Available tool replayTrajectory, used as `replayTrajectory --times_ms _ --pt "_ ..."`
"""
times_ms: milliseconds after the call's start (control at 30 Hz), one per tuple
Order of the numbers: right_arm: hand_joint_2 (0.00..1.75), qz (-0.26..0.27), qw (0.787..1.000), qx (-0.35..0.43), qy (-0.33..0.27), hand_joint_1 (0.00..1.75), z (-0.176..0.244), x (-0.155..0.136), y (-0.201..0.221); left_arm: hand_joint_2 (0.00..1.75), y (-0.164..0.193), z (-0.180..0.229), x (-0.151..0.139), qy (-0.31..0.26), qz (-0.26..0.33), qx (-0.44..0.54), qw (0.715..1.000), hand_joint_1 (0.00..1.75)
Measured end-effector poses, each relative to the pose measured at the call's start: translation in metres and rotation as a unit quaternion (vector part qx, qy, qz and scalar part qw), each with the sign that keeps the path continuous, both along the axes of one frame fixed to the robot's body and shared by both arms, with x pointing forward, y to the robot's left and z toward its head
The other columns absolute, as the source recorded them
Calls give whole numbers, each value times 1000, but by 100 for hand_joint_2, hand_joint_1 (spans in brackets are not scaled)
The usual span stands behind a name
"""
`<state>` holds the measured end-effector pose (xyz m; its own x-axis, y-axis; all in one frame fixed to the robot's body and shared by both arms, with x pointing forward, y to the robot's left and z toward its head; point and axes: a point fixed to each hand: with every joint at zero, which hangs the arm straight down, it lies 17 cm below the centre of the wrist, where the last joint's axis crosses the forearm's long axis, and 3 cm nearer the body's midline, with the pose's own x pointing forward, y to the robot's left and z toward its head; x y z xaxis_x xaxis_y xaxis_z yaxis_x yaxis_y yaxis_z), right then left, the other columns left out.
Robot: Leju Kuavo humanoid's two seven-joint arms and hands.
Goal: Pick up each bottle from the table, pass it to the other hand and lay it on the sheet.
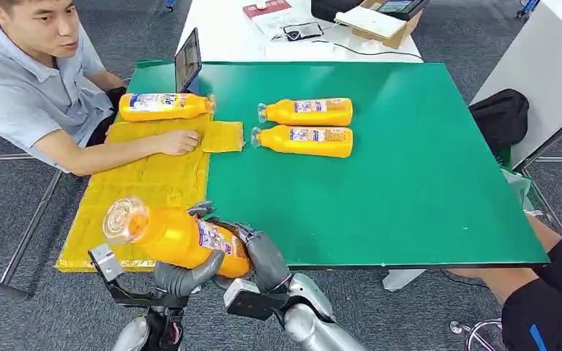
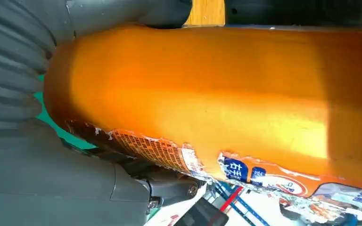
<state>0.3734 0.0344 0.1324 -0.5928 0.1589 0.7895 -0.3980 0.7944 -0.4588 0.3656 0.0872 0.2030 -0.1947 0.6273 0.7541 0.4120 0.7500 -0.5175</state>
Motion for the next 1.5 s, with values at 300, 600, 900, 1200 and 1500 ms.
replayTrajectory --times_ms 300,600,900,1200,1500 --pt "175 7 1000 -23 17 0 -12 -6 8 175 14 -4 8 25 20 -19 999 175" --pt "0 -2 999 -37 23 0 -23 -14 9 175 36 -16 25 46 108 54 992 175" --pt "0 17 999 -42 7 0 -27 -39 22 175 54 -36 61 45 211 240 946 175" --pt "0 -33 998 13 -52 0 12 -33 6 175 68 -39 98 -10 251 408 878 175" --pt "0 -89 992 59 -60 0 34 -14 -22 175 101 -54 144 -42 277 575 768 166"
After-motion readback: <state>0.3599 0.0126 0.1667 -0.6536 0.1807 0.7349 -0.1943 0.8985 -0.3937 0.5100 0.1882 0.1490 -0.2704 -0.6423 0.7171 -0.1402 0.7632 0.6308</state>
